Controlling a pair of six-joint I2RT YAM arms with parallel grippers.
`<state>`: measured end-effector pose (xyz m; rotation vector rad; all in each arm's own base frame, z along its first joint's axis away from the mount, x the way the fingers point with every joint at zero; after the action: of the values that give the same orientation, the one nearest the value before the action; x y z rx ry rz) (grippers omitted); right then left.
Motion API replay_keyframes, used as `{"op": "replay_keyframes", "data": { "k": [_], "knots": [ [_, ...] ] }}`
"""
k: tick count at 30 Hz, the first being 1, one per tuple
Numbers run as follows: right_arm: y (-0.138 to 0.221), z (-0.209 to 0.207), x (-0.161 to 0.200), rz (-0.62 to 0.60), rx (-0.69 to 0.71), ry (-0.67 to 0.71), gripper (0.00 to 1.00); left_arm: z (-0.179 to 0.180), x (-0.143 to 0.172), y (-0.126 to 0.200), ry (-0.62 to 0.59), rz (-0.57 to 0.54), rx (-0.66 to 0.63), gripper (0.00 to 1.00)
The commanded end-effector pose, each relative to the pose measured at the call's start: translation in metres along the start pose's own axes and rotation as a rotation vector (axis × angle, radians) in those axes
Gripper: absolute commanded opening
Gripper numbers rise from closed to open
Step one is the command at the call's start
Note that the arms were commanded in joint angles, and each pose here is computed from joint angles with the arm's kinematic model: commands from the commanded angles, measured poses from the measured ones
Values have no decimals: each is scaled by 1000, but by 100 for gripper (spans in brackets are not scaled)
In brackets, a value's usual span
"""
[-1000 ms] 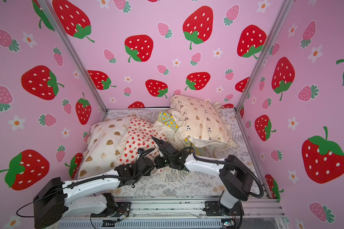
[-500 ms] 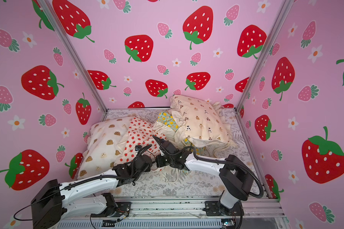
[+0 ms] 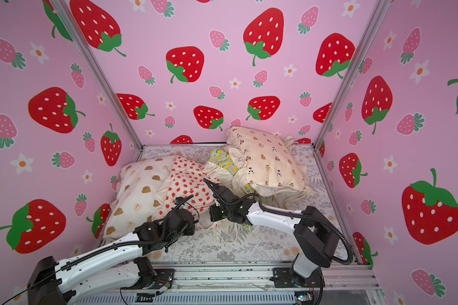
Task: Zip up pillowcases
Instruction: Adjust the pillowcase at the center of the board.
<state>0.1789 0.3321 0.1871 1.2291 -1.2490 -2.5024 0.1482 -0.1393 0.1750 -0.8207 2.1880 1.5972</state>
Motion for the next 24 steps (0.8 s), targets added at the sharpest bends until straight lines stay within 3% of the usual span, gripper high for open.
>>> {"op": "replay_keyframes", "data": {
  "k": [1,9,13,18,24],
  "knots": [
    [18,0,-14,-32,52,34,0,19,14,9,-12,115,-77,0],
    [25,-1,-11,-5,71,62,0,24,8,32,-18,134,-81,0],
    [20,3,-11,7,25,62,0,12,6,38,-29,152,53,0],
    [17,8,-15,10,-18,70,0,0,3,52,-79,199,166,19],
    [19,5,-14,35,25,81,0,5,-7,79,26,141,229,31]
  ]
}}
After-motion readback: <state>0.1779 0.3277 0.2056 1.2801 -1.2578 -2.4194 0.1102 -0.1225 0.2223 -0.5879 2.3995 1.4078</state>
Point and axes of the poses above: each gripper's point midway between its finger pads, its own y axis back along the fingers, its own z axis along the line the jaws close on, x = y × z, the point moved 9 cm from there along y, back along the fingers, and after that the axes turned 10 degrees about y, right-handed, at the moved point
